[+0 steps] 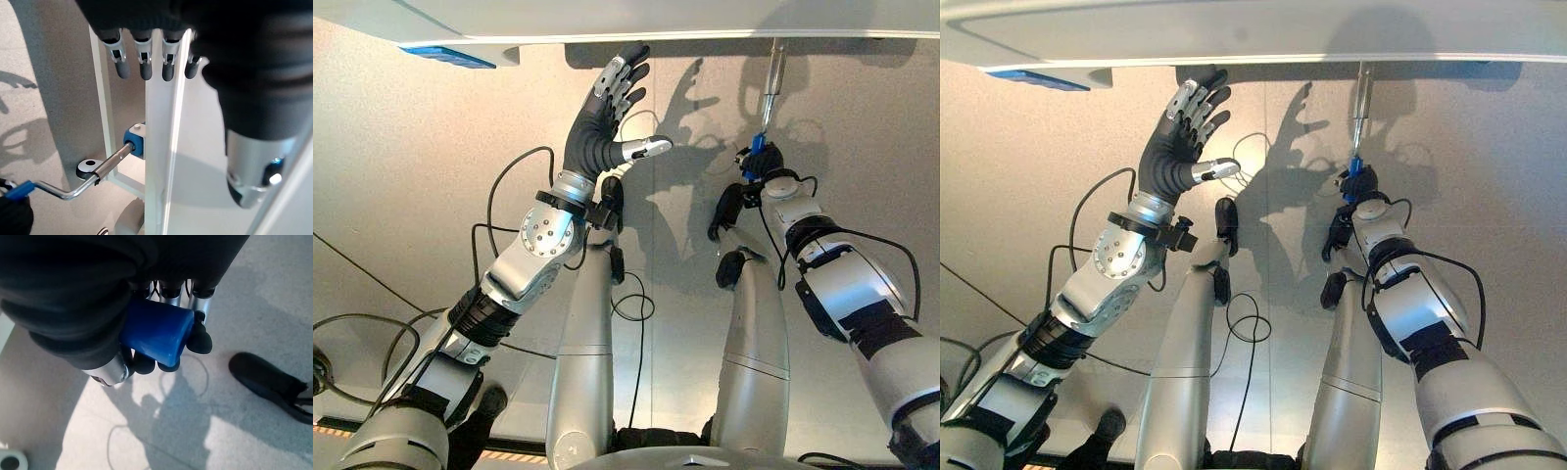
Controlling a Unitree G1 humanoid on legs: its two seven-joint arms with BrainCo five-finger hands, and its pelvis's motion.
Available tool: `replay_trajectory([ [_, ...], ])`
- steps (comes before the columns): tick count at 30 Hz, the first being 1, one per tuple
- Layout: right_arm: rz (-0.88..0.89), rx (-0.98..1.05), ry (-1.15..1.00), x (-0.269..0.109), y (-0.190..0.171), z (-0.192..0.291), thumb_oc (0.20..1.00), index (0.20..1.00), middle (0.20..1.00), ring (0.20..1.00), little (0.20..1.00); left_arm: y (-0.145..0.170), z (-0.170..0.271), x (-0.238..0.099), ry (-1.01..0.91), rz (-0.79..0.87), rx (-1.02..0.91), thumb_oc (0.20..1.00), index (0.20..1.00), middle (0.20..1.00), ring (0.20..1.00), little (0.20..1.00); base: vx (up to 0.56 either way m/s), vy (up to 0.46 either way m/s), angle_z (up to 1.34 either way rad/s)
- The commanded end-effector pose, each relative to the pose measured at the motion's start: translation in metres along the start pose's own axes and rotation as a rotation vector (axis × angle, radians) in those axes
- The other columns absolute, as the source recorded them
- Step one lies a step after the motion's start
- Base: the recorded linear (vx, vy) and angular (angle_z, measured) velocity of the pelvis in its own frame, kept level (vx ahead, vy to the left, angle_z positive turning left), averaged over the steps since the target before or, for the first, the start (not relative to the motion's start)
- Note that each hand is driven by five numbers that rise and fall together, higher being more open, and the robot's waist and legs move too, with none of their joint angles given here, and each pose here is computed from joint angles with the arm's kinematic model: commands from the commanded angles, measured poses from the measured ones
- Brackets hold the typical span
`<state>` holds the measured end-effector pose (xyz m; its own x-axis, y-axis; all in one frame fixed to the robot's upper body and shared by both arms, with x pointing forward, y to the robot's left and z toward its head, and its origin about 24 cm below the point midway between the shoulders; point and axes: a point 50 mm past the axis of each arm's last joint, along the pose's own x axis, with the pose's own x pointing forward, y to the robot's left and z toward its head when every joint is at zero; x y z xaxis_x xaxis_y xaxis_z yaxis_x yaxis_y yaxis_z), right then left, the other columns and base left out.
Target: Raise the hospital bed
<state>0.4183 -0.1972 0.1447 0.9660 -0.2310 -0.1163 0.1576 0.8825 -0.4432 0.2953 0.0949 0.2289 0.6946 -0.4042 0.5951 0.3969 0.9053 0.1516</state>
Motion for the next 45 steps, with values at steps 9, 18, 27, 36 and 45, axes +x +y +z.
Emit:
replay_trajectory([
  [9,0.172,-0.215,-0.241,-0.012,0.054,0.055,0.200,0.200,0.200,0.200,0.200,-0.015,0.035,-0.007,-0.191,-0.040,-0.072,1.000,1.000,1.000,1.000,1.000,0.00,0.016,0.02],
  [18,0.336,-0.235,-0.461,-0.041,0.103,0.091,0.200,0.200,0.200,0.200,0.200,-0.006,0.033,-0.013,-0.177,0.005,-0.066,1.000,1.000,1.000,1.000,1.000,0.01,0.021,-0.01],
  [27,0.463,-0.031,-0.768,-0.083,0.099,0.134,0.200,0.200,0.200,0.200,0.200,0.008,0.031,-0.020,-0.155,0.044,-0.003,1.000,1.000,1.000,1.000,1.000,0.00,-0.001,-0.02],
  [36,0.578,0.207,-0.967,-0.117,0.054,0.141,0.200,0.200,0.200,0.200,0.200,0.014,0.029,-0.029,-0.130,-0.002,0.041,1.000,1.000,1.000,1.000,1.000,0.00,-0.001,-0.01],
  [45,0.600,0.386,-1.062,-0.137,0.018,0.138,0.200,0.200,0.200,0.200,0.200,0.017,0.028,-0.037,-0.111,-0.023,0.055,1.000,1.000,1.000,1.000,1.000,0.00,-0.009,-0.02],
])
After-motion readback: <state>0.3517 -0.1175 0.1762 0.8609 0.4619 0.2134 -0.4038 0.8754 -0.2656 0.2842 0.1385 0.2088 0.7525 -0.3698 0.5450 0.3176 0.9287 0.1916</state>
